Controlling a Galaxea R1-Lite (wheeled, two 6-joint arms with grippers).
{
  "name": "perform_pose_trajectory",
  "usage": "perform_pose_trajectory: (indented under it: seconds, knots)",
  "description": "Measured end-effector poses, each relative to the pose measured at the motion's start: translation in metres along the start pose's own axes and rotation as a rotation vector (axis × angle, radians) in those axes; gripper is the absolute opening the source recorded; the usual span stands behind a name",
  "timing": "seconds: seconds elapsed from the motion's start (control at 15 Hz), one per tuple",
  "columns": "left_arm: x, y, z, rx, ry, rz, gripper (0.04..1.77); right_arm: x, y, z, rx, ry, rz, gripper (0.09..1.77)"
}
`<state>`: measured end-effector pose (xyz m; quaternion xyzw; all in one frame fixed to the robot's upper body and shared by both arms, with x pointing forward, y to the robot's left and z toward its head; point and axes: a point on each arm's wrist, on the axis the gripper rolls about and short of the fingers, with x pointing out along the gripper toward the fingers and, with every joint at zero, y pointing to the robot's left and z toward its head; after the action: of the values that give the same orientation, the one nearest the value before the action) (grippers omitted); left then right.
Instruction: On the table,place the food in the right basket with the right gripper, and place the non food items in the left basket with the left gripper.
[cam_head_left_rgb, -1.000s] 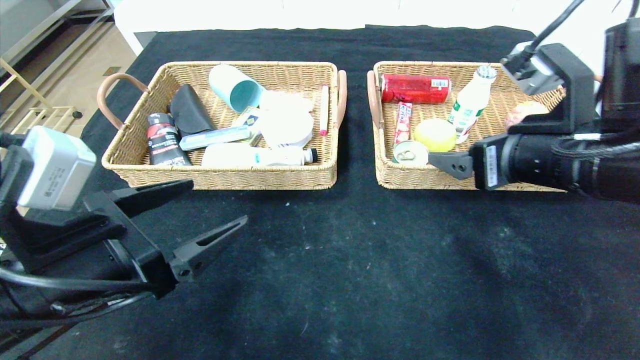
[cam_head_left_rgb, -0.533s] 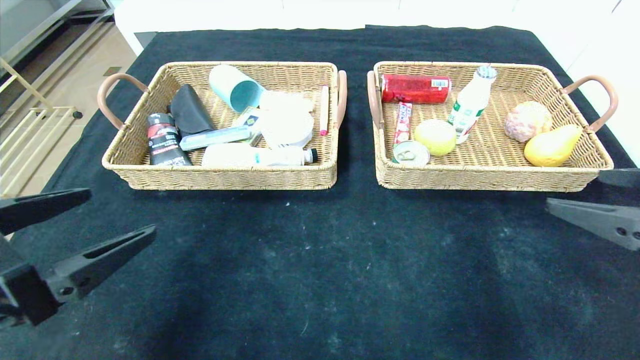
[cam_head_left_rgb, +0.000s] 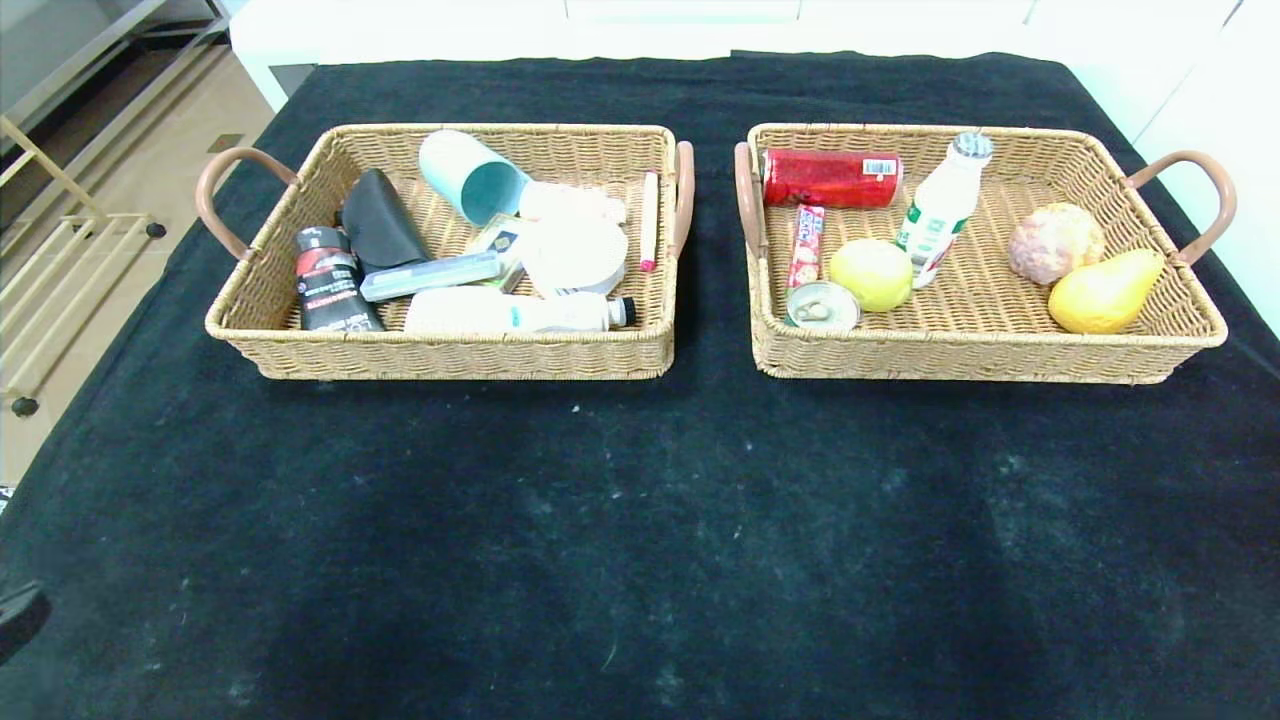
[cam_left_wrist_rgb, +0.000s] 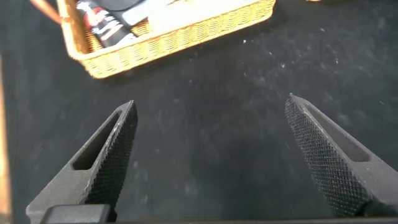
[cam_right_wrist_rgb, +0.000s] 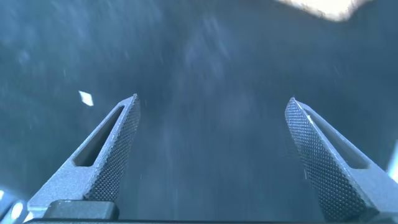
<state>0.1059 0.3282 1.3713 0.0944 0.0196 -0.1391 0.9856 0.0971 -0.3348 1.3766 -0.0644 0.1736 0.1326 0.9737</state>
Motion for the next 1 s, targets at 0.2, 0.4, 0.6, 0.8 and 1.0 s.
perform_pose_trajectory:
  seconds: [0.2,0.4,0.6,0.8,1.0]
  knots:
    - [-0.030,-0.005,-0.001,0.005,-0.023,0.017,1.72,-0.041,0.008,-0.019,0.064,-0.036,-0.101,1.70]
    - [-0.055,-0.012,-0.013,0.007,-0.038,0.020,1.72,-0.050,0.017,-0.050,0.103,-0.057,-0.132,1.70]
    - [-0.071,-0.018,-0.029,-0.004,-0.035,0.040,1.72,-0.049,0.023,-0.085,0.128,-0.057,-0.150,1.70]
    - [-0.074,-0.019,-0.035,0.002,-0.042,0.068,1.72,-0.047,0.030,-0.114,0.138,-0.072,-0.175,1.70]
    - [-0.076,-0.026,-0.035,0.007,-0.054,0.114,1.72,-0.044,0.033,-0.133,0.138,-0.085,-0.184,1.70]
